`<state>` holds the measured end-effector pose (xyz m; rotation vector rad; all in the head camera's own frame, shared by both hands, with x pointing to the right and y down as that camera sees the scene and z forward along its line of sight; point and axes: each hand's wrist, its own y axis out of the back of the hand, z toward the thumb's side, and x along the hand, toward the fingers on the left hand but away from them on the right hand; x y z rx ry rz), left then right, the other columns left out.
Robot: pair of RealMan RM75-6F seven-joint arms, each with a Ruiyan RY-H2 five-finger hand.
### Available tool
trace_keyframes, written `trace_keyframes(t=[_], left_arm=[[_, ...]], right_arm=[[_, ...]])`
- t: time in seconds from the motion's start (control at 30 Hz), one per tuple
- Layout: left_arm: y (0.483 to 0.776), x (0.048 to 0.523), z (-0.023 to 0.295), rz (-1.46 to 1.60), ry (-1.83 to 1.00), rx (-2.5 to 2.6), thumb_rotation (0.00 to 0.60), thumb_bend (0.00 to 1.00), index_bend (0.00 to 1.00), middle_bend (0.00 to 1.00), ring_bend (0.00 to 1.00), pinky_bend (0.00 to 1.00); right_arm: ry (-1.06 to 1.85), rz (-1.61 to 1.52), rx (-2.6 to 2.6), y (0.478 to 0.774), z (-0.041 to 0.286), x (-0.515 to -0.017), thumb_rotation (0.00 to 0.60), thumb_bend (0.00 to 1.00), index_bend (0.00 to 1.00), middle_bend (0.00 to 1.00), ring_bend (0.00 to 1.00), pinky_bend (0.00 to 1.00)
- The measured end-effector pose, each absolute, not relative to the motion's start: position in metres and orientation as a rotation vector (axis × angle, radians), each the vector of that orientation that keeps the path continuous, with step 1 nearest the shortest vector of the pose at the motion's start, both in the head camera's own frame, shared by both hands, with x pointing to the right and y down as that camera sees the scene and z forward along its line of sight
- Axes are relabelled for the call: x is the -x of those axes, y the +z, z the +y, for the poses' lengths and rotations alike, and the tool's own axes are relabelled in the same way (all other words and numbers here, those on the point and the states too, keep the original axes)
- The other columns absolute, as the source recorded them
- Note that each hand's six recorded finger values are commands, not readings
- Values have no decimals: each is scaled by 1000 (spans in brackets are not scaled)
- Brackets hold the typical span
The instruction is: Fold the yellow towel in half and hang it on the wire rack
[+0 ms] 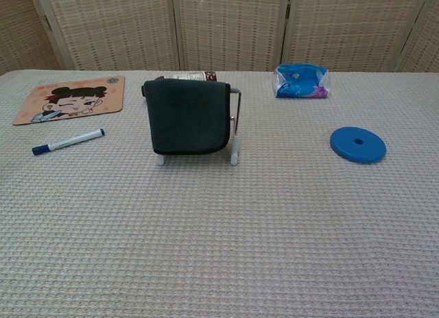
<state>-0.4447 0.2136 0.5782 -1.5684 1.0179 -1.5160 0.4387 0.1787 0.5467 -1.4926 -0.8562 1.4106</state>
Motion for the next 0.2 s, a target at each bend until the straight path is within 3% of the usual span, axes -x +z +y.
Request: trace_keyframes(t=[0.2], left_arm=[[569, 442, 233, 1019, -1526, 1537, 600, 431, 155, 490, 291, 462]], right_arm=[[1454, -895, 1536, 545, 205, -457, 600, 425, 212, 317, 231, 440]])
